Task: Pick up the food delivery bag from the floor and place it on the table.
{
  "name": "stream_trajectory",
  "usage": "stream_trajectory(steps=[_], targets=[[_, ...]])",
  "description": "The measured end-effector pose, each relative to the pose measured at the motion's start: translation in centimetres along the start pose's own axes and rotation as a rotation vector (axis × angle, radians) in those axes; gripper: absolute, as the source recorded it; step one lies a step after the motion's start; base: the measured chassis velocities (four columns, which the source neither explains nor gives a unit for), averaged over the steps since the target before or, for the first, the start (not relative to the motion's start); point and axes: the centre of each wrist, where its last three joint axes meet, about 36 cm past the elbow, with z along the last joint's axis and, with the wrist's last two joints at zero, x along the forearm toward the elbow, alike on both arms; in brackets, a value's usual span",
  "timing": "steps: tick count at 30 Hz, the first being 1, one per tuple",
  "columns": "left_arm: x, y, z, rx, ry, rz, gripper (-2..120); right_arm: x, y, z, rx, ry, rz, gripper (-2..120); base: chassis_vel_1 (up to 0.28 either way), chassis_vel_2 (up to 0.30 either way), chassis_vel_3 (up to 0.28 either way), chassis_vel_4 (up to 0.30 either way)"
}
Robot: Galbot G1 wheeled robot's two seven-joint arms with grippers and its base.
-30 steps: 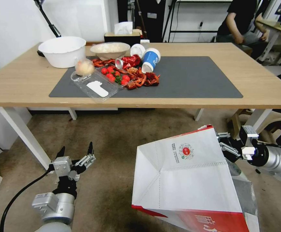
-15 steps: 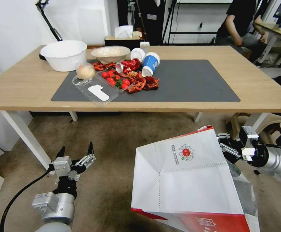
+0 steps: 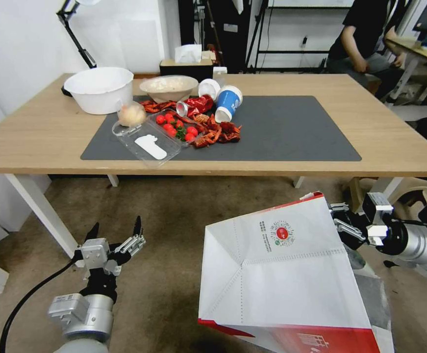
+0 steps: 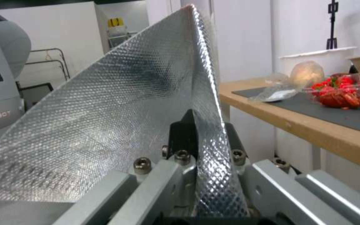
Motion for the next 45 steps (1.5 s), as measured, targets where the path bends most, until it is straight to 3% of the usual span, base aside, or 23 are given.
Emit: stream_trajectory(steps=[45], targets=[[-0.06, 0.24, -0.02, -0.008, 0.0, 0.004, 100, -0.13, -0.18, -0.01, 0.008, -0.011, -0.002, 0, 0.0, 0.0, 0.0, 0.0]])
